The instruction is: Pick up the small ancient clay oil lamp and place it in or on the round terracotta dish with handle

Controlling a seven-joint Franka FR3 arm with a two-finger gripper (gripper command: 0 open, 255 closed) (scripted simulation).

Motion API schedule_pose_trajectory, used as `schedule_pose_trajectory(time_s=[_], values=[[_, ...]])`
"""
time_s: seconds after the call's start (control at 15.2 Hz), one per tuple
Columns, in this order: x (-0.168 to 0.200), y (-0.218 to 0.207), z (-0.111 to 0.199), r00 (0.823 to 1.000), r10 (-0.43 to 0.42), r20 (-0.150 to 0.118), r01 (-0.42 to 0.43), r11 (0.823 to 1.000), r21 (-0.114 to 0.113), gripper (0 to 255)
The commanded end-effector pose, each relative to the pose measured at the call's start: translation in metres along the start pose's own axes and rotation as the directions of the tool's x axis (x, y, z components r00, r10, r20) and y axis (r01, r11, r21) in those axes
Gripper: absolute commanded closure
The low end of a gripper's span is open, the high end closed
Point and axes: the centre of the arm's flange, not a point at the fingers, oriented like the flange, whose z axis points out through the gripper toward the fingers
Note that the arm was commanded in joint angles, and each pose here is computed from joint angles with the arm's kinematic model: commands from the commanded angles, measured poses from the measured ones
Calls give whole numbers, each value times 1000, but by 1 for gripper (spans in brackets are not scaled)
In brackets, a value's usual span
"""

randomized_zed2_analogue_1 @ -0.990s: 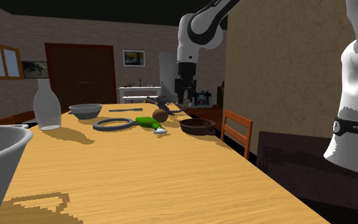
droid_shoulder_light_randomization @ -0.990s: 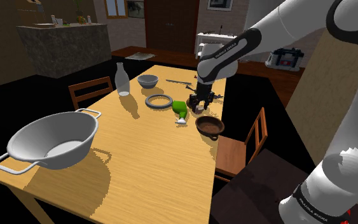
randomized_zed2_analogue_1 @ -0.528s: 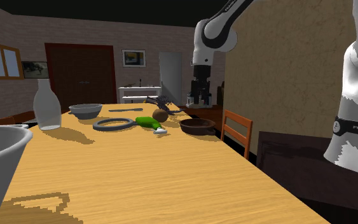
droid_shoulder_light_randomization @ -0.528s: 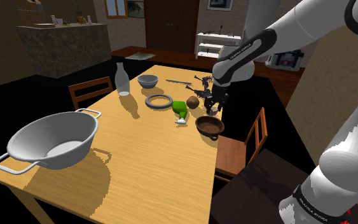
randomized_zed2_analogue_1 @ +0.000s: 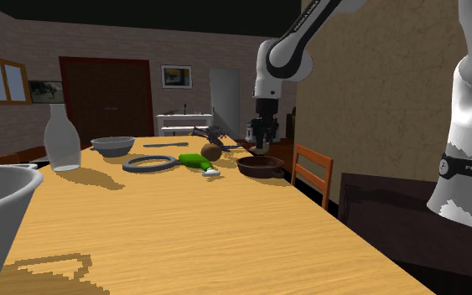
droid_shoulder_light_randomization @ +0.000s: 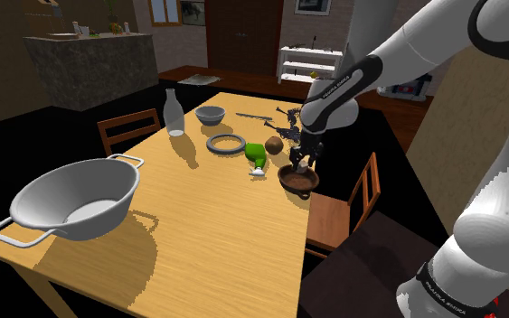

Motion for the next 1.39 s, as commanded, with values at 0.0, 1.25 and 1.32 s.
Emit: schedule_pose_trajectory(time_s=[0.0,1.25,1.32], values=[[0,2,11,1000,0,-1,0,1000,0,255],[-1,2,3,1000,0,-1,0,1000,0,0],[-1,2,-10,1000,0,-1,0,1000,0,0]])
